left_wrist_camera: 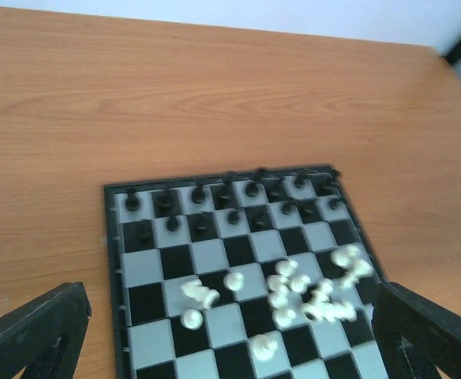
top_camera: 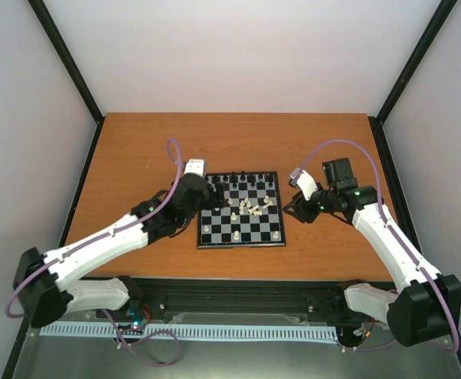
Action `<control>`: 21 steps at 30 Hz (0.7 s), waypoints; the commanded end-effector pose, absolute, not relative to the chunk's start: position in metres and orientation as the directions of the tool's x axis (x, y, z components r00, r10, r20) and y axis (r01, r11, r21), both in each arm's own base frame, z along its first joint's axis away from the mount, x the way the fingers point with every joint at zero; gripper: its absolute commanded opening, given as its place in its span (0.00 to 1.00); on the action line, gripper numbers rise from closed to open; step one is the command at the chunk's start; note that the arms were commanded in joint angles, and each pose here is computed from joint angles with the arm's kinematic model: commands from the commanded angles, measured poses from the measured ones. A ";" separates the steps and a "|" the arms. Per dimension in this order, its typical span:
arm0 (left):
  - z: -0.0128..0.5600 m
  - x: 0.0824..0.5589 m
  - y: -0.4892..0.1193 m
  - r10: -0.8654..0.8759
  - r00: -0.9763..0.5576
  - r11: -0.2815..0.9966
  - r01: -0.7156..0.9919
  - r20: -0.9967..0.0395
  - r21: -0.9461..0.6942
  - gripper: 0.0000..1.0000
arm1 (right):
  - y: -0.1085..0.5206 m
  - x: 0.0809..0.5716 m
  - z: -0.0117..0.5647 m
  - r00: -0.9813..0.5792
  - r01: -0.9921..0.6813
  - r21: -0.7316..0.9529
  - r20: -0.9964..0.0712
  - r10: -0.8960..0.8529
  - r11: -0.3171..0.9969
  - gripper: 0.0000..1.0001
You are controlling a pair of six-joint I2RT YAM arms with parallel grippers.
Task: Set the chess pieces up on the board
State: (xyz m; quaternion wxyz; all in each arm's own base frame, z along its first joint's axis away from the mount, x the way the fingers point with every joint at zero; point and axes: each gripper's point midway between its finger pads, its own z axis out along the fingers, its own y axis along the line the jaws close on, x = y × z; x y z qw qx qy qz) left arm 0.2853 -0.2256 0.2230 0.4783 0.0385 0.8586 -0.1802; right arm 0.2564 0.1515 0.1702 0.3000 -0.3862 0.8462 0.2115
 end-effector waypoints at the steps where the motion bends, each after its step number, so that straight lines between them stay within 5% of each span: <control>1: 0.210 0.317 -0.195 -0.087 -0.607 0.996 -0.070 -0.790 -0.056 1.00 | 0.156 0.257 0.181 -0.478 -0.802 0.113 -0.709 -0.518 0.587 0.51; 3: 0.194 0.329 -0.199 0.093 -0.666 0.990 -0.020 -0.740 0.142 1.00 | 0.156 0.256 0.182 -0.471 -0.806 0.105 -0.710 -0.523 0.583 0.51; 6: 0.164 0.336 -0.214 0.095 -0.701 0.995 0.053 -0.707 0.082 0.94 | 0.156 0.252 0.186 -0.447 -0.819 0.093 -0.722 -0.528 0.566 0.52; 7: 0.154 0.337 -0.222 0.077 -0.724 0.996 0.093 -0.686 0.014 0.82 | 0.158 0.249 0.187 -0.438 -0.826 0.094 -0.727 -0.529 0.556 0.52; 8: 0.142 0.333 -0.235 0.074 -0.762 0.986 0.154 -0.644 -0.069 0.56 | 0.158 0.247 0.187 -0.433 -0.831 0.095 -0.729 -0.530 0.548 0.52; 11: 0.119 0.332 -0.242 0.104 -0.812 0.977 0.191 -0.574 -0.092 0.33 | 0.157 0.247 0.185 -0.429 -0.832 0.086 -0.727 -0.537 0.549 0.53; 21: 0.075 0.327 -0.248 0.182 -0.863 0.969 0.240 -0.472 -0.064 0.29 | 0.154 0.252 0.176 -0.451 -0.822 0.085 -0.701 -0.552 0.564 0.54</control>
